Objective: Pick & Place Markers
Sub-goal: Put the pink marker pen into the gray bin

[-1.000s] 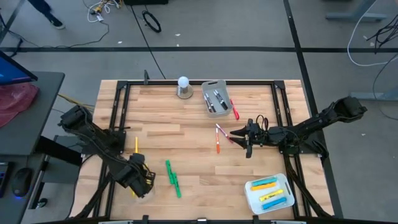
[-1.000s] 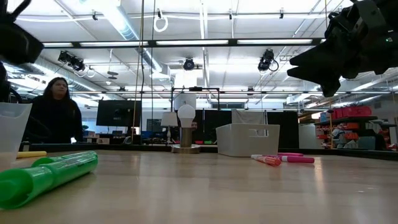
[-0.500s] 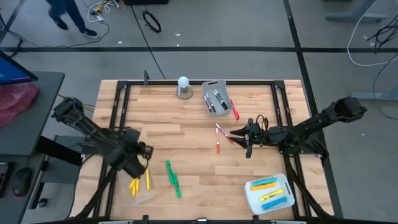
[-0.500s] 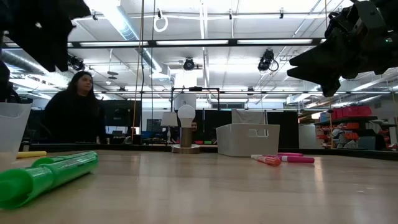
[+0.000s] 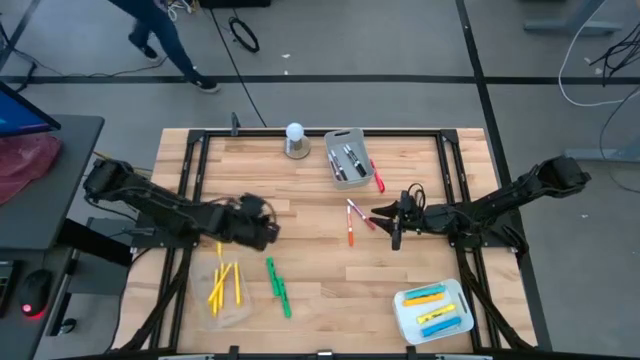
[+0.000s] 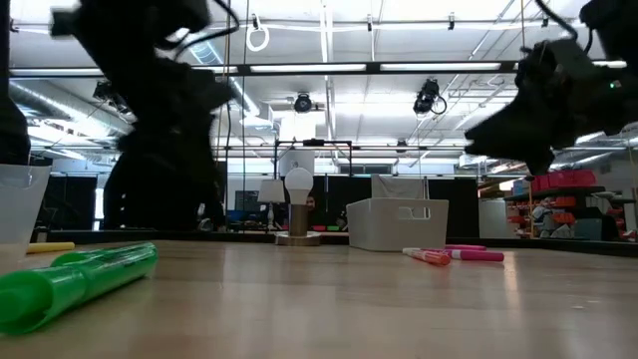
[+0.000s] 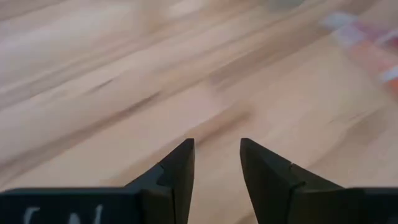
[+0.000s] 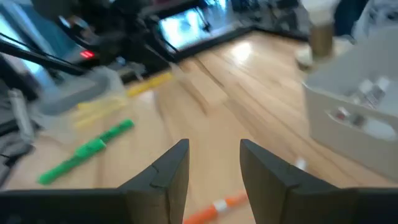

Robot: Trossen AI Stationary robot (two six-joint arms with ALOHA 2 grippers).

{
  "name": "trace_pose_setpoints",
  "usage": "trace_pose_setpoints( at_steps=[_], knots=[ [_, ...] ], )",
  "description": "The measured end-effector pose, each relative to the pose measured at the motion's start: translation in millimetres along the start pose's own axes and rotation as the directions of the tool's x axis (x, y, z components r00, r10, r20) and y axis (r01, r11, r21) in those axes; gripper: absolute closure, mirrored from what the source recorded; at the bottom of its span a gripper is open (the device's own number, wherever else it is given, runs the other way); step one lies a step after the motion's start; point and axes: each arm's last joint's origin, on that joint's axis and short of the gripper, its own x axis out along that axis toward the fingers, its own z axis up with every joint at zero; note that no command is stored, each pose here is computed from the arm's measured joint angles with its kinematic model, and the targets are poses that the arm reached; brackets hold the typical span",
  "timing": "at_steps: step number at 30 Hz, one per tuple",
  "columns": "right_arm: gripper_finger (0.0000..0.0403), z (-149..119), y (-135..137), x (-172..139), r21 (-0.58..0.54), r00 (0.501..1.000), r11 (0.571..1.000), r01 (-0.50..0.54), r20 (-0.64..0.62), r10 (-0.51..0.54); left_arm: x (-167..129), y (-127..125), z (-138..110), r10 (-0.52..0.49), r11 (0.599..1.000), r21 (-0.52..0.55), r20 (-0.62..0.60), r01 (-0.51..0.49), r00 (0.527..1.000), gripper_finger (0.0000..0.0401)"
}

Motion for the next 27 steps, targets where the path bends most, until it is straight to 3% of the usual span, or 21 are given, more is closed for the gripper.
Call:
trace_pose_setpoints(
  at_steps=[4, 7, 16, 22, 27],
  knots=[
    [0.0252, -8.4, -8.1, 1.1, 0.048, 0.994, 0.997, 0.058, -0.095, -0.053, 29.4, -11.0, 7.8, -0.197, 0.98, 0.02, 0.167, 0.197, 0.966, 0.0266],
    [0.0236, -15.0, -11.0, 1.2, 0.042, 0.985, 0.996, 0.079, -0.157, -0.072, 42.5, -17.4, 13.8, -0.274, 0.961, 0.055, 0.261, 0.269, 0.926, 0.0266],
    [0.0193, -29.8, -16.8, 22.8, -0.011, 0.941, 0.981, 0.193, -0.281, -0.188, 76.1, -27.3, 5.8, -0.28, 0.955, -0.007, 0.312, 0.296, 0.908, 0.0266],
    [0.0199, -40.6, -25.1, 46.8, -0.101, 0.877, 0.952, 0.289, -0.372, -0.306, 88.4, -28.5, -4.4, -0.279, 0.955, -0.014, 0.284, 0.295, 0.917, 0.0266],
    [0.0221, -47.2, -27.9, 59.7, -0.145, 0.847, 0.943, 0.3, -0.414, -0.333, 88.8, -28.9, -3.1, -0.277, 0.955, -0.021, 0.295, 0.296, 0.914, 0.0266]
  ],
)
